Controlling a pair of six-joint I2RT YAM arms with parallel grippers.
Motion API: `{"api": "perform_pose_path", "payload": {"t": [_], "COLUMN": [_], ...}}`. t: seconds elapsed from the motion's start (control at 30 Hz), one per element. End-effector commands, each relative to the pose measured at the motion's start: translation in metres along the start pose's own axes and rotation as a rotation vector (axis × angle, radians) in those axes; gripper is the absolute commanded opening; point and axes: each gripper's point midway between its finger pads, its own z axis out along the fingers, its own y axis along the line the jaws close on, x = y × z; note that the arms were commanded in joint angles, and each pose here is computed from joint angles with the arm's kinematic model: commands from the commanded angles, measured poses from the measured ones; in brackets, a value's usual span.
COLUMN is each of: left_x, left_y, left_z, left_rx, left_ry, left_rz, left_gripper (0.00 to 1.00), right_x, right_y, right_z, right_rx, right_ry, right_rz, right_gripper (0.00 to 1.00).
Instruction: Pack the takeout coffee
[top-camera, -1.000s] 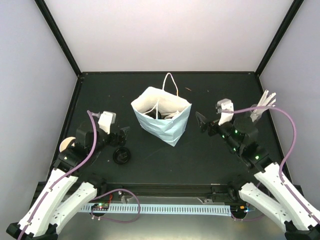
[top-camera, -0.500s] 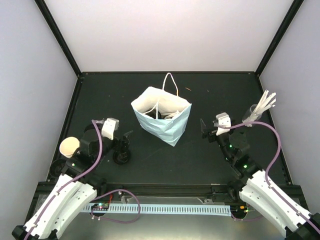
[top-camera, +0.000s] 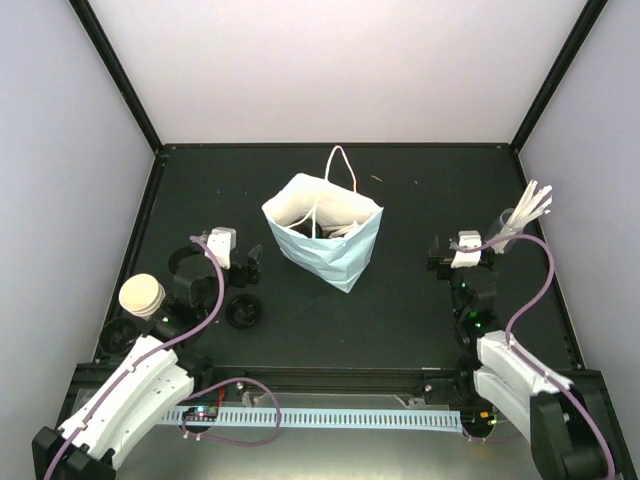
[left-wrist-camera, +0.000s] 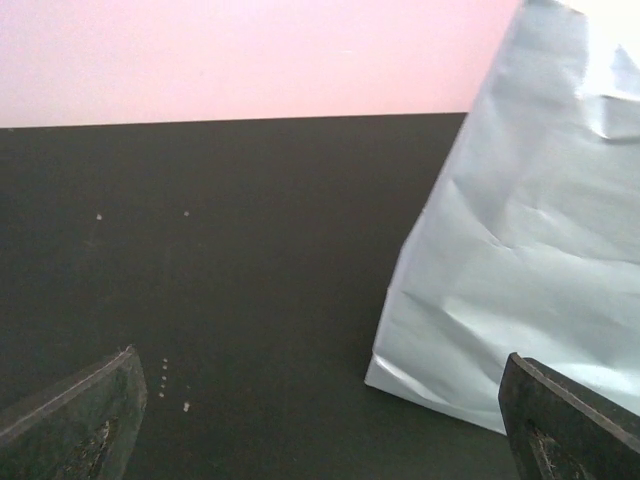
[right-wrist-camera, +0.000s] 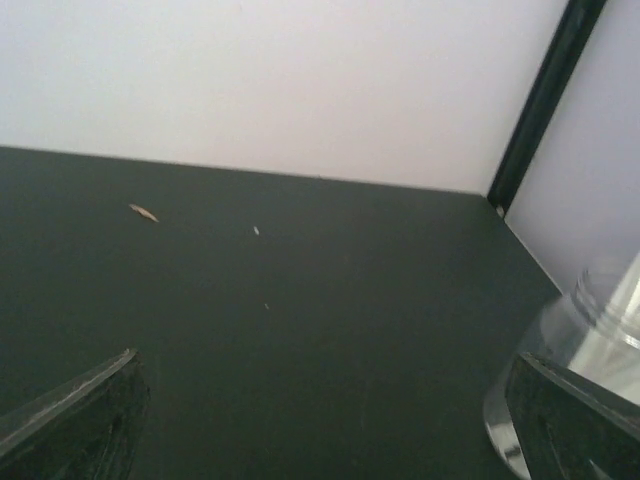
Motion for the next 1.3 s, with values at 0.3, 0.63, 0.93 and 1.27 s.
{"api": "perform_pose_path", "payload": {"t": [0.3, 0.63, 0.93, 1.27], "left_x": [-0.046, -0.046, -0.032, -0.009], "left_y": [0.023, 0.063, 0.098, 0.109], "left_z": [0.017, 0.036, 0.060, 0.078], "left_rx": [-0.167, -0.296, -0.368, -0.310], "left_ry": [-0.144, -0.213, -0.163, -0.202], "left_rz": [0.041, 0.008, 0.061, 0.083], "left_gripper": [0.99, 0.99, 0.99, 0.99], "right_x": [-0.020, 0.003, 0.005, 0.004], "right_y": [-0.022, -0.015, -0.021, -0.021], "right_z": [0.034, 0.066, 0.073, 0.073], "right_rx": [0.032, -0.024, 0.008, 0.007], "right_ry": [-0.136, -0.052, -0.030, -0.030], "right_rz": [0.085, 0.059, 0.078, 0.077], "right_gripper": [1.00, 1.00, 1.00, 1.00]}}
